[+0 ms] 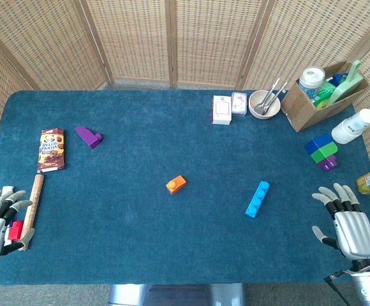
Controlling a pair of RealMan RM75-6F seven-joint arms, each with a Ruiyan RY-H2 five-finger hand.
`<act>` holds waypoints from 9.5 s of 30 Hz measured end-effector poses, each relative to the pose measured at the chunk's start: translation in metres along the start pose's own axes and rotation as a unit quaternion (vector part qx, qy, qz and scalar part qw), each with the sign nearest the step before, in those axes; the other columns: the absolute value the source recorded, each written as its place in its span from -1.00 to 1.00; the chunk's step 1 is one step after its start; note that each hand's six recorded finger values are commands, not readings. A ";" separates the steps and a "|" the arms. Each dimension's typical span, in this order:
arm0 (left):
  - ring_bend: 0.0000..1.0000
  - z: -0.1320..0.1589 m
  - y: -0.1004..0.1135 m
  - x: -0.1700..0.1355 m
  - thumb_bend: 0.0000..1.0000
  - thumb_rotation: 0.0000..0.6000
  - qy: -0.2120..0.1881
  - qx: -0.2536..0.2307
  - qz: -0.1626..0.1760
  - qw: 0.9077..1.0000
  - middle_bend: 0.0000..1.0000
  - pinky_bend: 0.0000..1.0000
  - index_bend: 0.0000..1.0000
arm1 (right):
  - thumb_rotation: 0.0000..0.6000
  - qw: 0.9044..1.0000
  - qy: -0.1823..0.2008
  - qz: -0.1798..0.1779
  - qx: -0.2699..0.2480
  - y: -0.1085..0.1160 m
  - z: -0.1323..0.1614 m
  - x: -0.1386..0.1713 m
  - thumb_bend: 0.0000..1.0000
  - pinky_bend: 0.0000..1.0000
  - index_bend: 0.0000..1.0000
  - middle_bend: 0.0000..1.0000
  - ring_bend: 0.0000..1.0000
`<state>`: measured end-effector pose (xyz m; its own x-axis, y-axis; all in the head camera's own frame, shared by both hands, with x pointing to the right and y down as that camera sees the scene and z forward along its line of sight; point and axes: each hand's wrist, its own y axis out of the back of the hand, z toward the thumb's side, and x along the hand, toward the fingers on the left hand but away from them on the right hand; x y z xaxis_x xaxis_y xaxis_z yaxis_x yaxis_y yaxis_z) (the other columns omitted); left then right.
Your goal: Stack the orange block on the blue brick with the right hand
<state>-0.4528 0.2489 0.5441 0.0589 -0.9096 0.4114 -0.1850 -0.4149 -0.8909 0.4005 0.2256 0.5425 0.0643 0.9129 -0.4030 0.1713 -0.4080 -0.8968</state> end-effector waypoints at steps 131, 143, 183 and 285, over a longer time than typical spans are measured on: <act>-0.71 -0.030 0.003 0.010 -0.33 1.00 0.029 0.002 0.001 1.000 -0.63 -0.86 -0.40 | 1.00 0.937 0.273 0.196 0.099 -0.165 0.336 -0.207 -0.55 -0.87 0.05 -0.51 -0.92; -0.71 -0.029 0.001 0.012 -0.33 1.00 0.025 0.002 0.000 1.000 -0.63 -0.86 -0.40 | 1.00 0.938 0.274 0.191 0.095 -0.158 0.337 -0.207 -0.55 -0.84 0.23 -0.47 -0.87; -0.71 -0.005 0.005 0.022 -0.33 1.00 -0.012 0.005 0.007 1.000 -0.62 -0.86 -0.40 | 1.00 0.954 0.225 0.154 0.120 -0.055 0.226 -0.152 -0.55 -0.84 0.25 -0.45 -0.85; -0.72 0.026 0.012 0.007 -0.33 1.00 -0.001 0.028 0.007 1.000 -0.63 -0.86 -0.42 | 1.00 0.933 0.254 0.215 0.135 -0.087 0.100 -0.124 -0.64 -0.84 0.26 -0.43 -0.89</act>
<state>-0.4288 0.2370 0.5308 0.0592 -0.9151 0.3988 -0.1296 -0.4032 -0.9059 0.2795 0.1471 0.6521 0.5401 0.5241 -0.6585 -0.2272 -0.6625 -0.7137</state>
